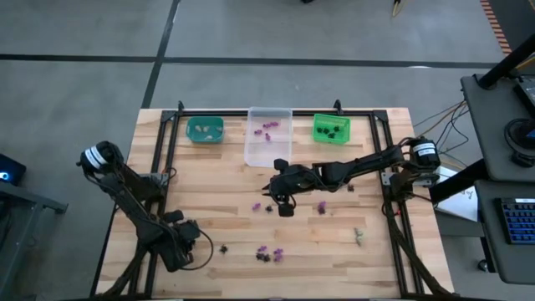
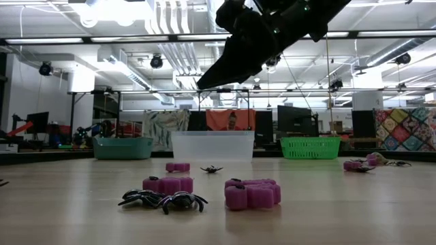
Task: Sort Halloween decoration
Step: Put the black spider toy into the green bin
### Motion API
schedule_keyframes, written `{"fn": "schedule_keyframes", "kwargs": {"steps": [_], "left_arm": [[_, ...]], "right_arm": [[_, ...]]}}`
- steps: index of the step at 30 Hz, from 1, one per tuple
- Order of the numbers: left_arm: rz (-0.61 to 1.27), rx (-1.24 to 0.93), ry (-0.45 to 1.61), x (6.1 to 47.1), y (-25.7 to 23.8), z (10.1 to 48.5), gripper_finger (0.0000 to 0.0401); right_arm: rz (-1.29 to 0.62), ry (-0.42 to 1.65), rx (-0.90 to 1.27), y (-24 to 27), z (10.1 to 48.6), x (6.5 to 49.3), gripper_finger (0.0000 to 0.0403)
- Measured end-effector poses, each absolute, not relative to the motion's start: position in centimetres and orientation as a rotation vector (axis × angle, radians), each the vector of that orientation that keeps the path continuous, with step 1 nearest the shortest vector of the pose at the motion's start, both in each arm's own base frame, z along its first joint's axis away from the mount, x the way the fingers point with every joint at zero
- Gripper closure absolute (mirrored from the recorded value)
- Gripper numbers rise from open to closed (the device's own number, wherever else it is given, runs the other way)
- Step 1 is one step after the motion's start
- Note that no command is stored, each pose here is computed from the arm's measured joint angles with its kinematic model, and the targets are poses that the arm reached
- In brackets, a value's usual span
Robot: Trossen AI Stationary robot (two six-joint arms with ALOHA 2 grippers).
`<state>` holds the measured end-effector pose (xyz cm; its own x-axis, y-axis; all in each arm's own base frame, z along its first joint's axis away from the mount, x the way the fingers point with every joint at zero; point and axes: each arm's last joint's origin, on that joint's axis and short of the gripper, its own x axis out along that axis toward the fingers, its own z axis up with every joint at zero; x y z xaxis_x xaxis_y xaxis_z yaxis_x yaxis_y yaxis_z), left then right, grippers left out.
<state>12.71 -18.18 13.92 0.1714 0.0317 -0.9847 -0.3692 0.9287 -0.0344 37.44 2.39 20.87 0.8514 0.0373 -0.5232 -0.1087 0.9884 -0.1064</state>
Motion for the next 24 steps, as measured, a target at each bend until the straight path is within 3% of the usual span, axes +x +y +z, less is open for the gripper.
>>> {"fn": "schedule_keyframes", "kwargs": {"steps": [7,15,24], "left_arm": [[0.281,-0.31,1.368,12.8,-18.3,13.9,0.0303],[0.277,-0.313,1.373,12.8,-18.4,14.0,0.0389],[0.307,-0.276,1.253,13.3,-18.5,14.8,0.0401]], "right_arm": [[0.08,0.557,-0.143,2.4,20.7,37.4,0.0333],[0.078,0.559,-0.134,2.4,20.7,37.3,0.0337],[0.077,0.572,-0.125,2.4,20.6,37.3,0.0335]]}}
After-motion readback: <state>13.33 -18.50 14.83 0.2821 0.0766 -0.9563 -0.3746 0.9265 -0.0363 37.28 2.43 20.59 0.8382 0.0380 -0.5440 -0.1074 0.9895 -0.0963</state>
